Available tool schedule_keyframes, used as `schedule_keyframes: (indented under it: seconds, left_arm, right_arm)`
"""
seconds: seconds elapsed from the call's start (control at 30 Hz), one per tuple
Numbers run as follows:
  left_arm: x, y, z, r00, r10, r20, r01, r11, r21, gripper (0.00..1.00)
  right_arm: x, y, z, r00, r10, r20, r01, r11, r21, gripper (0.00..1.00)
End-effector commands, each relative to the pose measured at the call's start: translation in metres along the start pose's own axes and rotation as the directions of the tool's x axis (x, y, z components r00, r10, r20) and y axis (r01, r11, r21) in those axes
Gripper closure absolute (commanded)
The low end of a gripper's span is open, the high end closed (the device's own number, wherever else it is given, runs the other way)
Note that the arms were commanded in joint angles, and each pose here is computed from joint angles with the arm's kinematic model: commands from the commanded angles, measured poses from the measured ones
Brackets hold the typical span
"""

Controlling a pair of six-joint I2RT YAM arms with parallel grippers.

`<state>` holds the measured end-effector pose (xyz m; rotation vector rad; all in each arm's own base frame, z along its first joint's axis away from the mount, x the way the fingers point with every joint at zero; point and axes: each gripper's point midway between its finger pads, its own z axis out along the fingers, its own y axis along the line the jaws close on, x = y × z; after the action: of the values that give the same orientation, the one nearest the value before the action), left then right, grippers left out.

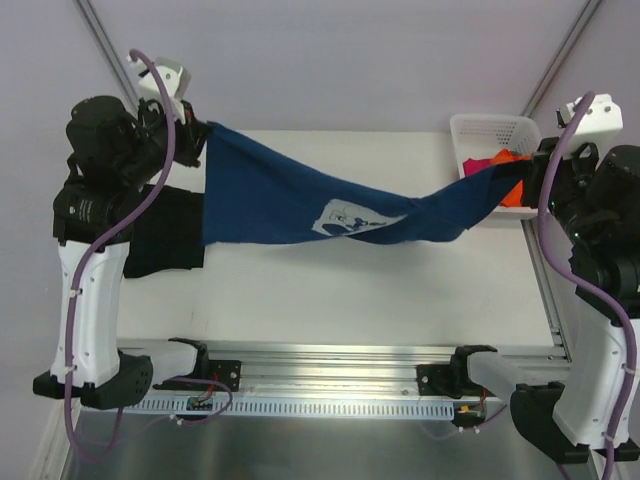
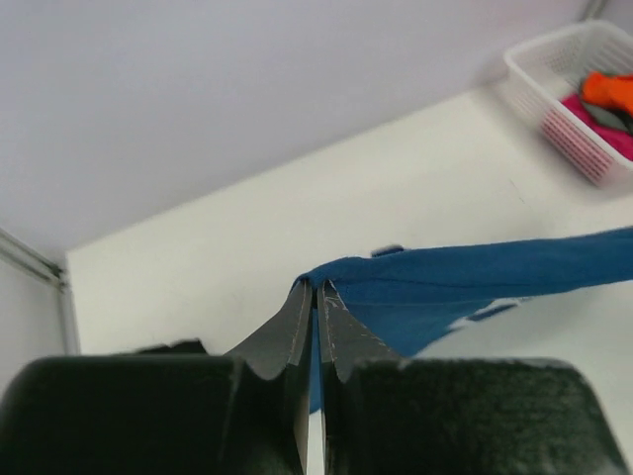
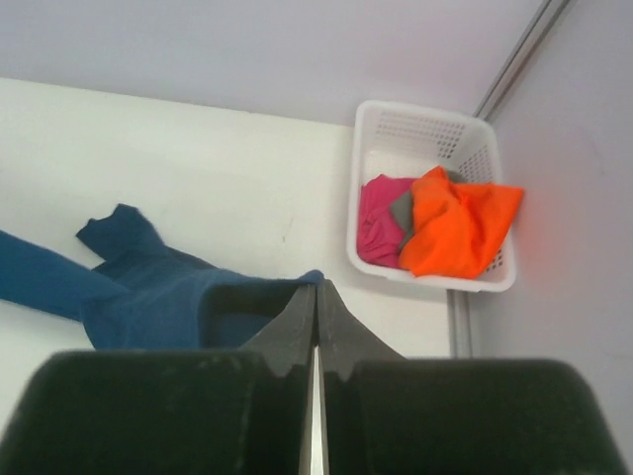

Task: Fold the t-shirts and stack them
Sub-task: Flatten the tshirt out

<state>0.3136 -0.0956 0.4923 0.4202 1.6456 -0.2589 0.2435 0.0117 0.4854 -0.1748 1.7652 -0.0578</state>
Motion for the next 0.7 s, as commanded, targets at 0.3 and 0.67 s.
schedule_keyframes:
  seconds: [0.3,0.67]
  left_arm:
    - [0.01,-0.014,-0.059,0.998,-0.025,0.058,0.025,1.0,0.0,1.0]
    - [0.03,0.008,0.018,0.996,-0.047,-0.076,0.047,0.999,-0.001,1.0]
  right_arm:
    - [-0.017,-0.009,-0.062,0.982,0.118,0.15,-0.125,0.991,0.041,0.99]
    - [0.001,-0.019,0.036,0.966,0.247,0.082,-0.249,0.968,0.025,0.99]
